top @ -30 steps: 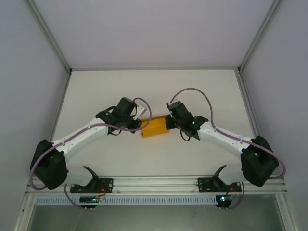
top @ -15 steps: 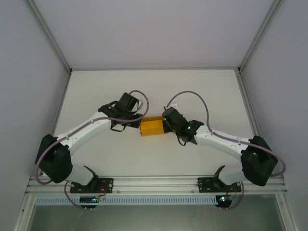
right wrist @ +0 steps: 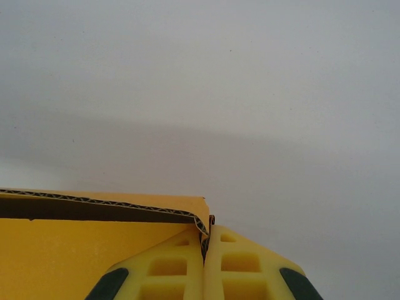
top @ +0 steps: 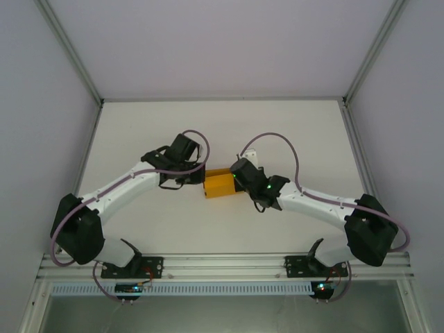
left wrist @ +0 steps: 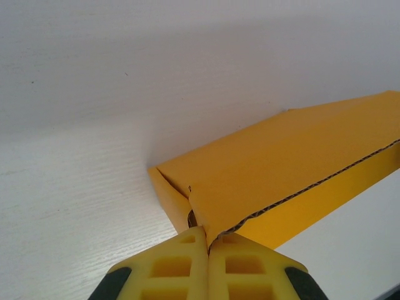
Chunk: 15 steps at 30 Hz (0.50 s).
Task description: Assemble paper box
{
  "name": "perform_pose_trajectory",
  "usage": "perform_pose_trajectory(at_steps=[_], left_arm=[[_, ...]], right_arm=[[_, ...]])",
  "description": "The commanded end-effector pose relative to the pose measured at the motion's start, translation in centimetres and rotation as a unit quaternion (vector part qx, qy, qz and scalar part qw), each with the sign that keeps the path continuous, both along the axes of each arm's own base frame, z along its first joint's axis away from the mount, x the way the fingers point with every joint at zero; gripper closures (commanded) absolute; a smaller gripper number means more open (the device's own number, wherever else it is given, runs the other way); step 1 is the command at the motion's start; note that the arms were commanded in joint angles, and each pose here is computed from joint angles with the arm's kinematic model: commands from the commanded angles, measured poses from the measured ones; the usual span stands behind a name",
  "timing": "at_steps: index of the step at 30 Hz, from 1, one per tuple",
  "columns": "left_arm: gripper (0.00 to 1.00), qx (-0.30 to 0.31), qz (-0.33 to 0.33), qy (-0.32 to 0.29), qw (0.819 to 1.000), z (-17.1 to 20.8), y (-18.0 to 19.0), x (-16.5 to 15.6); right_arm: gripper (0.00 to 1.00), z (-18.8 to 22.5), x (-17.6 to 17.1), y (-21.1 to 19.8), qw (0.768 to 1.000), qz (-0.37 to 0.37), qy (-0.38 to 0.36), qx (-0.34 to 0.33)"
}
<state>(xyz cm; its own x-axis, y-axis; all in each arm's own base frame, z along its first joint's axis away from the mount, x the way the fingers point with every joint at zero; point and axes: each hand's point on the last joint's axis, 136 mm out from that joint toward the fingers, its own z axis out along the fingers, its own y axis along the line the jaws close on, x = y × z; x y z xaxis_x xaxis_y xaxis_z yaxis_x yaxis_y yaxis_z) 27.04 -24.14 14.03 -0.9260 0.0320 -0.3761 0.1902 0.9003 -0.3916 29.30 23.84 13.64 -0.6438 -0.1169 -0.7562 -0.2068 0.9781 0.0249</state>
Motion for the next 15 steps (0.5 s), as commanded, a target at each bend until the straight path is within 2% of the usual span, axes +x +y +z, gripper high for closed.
perform_pose_trajectory(at_steps=[1, 6, 8, 11, 15], left_arm=[[1.00, -0.013, 0.021, 0.035, 0.999, -1.2, -0.3, -1.3], [1.00, 0.018, 0.011, 0.004, 1.000, -2.3, -0.5, -2.1], [1.00, 0.053, 0.011, -0.025, 0.998, -2.9, 0.0, -2.6], [1.00, 0.085, 0.024, -0.045, 0.995, -5.3, 0.9, -4.5], [1.00, 0.081, 0.040, -0.036, 0.995, -9.0, 2.5, -6.6]], right_arm=[[1.00, -2.1, -1.1, -0.1, 0.999, 0.001, 0.032, -0.017], [1.00, -2.3, -1.4, -0.2, 0.999, -0.003, 0.036, -0.016], [1.00, -2.4, -1.4, -0.3, 0.999, -0.003, 0.035, -0.016], [1.00, -2.7, -1.6, -0.2, 0.999, 0.001, 0.033, -0.012], [1.00, -3.8, -2.2, -0.8, 0.999, 0.000, 0.044, -0.013]])
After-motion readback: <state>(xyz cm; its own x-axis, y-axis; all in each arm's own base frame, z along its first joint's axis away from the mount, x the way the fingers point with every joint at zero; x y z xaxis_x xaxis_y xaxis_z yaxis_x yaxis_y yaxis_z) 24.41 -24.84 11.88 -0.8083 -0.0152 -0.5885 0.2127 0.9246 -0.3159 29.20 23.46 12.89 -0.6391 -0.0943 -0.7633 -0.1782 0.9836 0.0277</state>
